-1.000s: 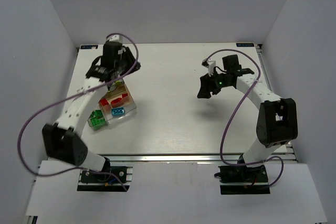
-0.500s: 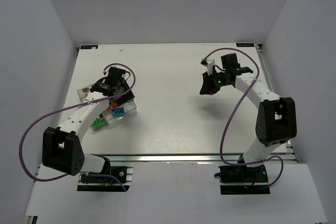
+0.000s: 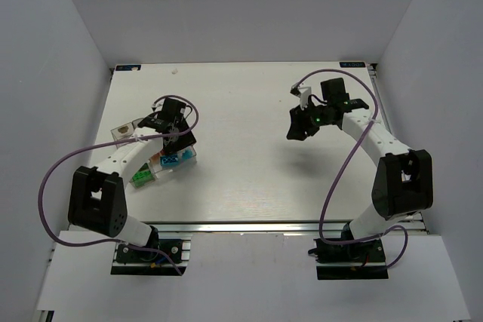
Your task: Sort the legos into containers by color
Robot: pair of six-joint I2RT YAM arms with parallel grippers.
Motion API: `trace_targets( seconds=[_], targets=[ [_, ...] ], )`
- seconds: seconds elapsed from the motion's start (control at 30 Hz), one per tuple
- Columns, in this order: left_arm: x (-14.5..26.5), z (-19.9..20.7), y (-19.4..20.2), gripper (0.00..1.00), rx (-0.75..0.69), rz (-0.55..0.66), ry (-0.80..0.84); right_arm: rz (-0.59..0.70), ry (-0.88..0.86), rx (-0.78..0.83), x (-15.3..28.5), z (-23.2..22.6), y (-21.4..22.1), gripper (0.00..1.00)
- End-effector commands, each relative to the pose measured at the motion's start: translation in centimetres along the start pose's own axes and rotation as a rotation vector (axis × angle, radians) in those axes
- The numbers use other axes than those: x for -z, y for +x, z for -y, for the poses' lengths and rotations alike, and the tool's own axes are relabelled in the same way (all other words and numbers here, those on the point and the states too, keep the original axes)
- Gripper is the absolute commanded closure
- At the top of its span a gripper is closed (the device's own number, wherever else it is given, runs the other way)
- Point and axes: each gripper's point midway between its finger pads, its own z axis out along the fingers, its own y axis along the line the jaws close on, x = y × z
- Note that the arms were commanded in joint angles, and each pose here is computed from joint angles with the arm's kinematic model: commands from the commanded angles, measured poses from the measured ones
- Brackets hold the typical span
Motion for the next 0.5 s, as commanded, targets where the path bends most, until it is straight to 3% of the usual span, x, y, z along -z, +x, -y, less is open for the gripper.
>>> trace_targets(
  seconds=[0.0, 0.07, 0.1, 0.17, 0.23, 0.37, 0.47],
  targets=[
    [1.8, 0.3, -1.9, 0.31, 0.004, 0.09, 0.013, 0.005, -0.003, 0.045, 0.9, -0.6, -0.2, 0.45],
    [3.6, 0.9, -3.3, 0.29, 0.008, 0.141, 0.053, 0.011, -0.016, 0.055, 1.0, -0.9, -0.4, 0.25],
    [4.4, 1.2, -3.9, 0.22, -0.007, 0.163, 0.075, 0.017, -0.021, 0.065, 1.1, -1.0, -0.6, 0.13],
    [7.1, 2.8, -5.3, 0.17, -0.025, 0.224, 0.189, 0.023, -0.022, 0.069, 1.4, -1.0, -0.8, 0.11],
    [10.2, 4.0, -6.1, 0.02, -0.095, 0.294, 0.32, 0.035, -0.023, 0.073, 1.8, -1.1, -1.4, 0.11],
    [15.4, 7.2, -6.4, 0.02, -0.181, 0.416, 0.61, 0.09, 0.043, 0.025, 3.0, -0.3, -3.9, 0.11],
    [16.9, 7.8, -5.9, 0.02, -0.212, 0.452, 0.702, 0.123, 0.087, -0.046, 4.3, 0.6, -5.7, 0.11]
  ],
)
